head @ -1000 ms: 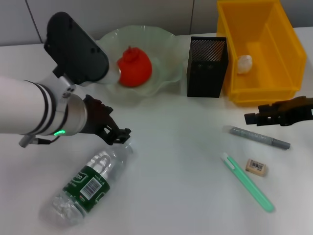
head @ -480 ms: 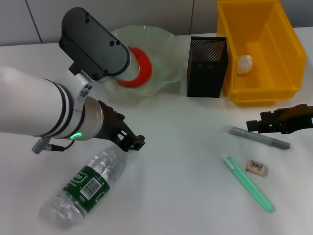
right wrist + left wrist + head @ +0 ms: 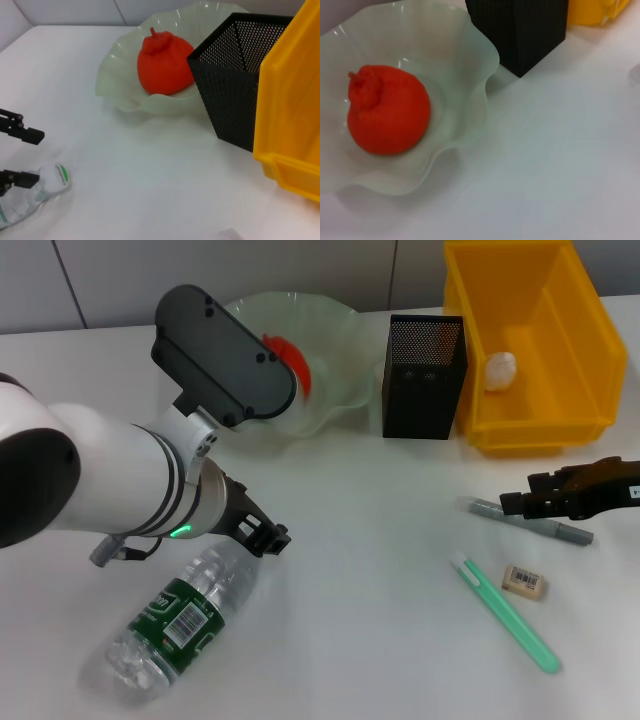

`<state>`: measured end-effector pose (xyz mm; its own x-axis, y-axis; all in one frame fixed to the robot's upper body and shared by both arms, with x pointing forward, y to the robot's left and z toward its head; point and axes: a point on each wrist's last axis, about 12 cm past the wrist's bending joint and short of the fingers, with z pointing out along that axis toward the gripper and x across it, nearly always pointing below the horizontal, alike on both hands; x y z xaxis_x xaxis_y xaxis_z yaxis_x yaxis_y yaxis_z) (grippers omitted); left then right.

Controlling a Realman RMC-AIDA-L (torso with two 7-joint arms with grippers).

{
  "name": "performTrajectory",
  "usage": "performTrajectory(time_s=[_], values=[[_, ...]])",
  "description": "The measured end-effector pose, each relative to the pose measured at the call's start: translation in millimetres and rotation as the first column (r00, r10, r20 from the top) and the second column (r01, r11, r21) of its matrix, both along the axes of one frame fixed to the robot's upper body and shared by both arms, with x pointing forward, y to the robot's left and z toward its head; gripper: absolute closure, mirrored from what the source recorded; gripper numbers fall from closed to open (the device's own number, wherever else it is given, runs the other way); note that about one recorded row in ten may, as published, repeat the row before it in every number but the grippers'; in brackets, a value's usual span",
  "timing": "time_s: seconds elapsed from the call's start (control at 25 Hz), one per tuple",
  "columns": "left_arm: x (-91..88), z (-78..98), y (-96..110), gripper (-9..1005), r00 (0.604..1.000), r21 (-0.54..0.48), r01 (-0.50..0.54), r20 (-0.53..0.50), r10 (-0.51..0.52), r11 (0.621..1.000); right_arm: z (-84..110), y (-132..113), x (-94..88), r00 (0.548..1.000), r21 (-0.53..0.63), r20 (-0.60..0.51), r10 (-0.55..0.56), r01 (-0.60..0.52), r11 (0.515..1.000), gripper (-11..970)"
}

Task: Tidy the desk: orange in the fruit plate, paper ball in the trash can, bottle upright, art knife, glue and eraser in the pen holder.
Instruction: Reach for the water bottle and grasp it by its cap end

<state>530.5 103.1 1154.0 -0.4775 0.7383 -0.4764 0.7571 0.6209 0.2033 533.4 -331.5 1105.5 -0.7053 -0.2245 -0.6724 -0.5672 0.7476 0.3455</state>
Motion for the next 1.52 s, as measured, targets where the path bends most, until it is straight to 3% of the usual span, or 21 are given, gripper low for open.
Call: performTrajectory(time_s=[0.68, 1.52], values=[[2.9, -19.3, -3.1, 345, 0.999, 0.044, 0.006, -0.037, -0.005, 0.999, -3.8, 0.2, -2.7, 1.000, 0.004, -0.009, 0.002, -0.002, 1.000, 306], [5.7, -29.2, -5.0, 350, 0.999, 0.048, 0.005, -0.037, -0.003, 0.999, -5.1, 0.4, -3.4, 1.000, 0.010, -0.013, 0.001, -0.001, 1.000, 305]])
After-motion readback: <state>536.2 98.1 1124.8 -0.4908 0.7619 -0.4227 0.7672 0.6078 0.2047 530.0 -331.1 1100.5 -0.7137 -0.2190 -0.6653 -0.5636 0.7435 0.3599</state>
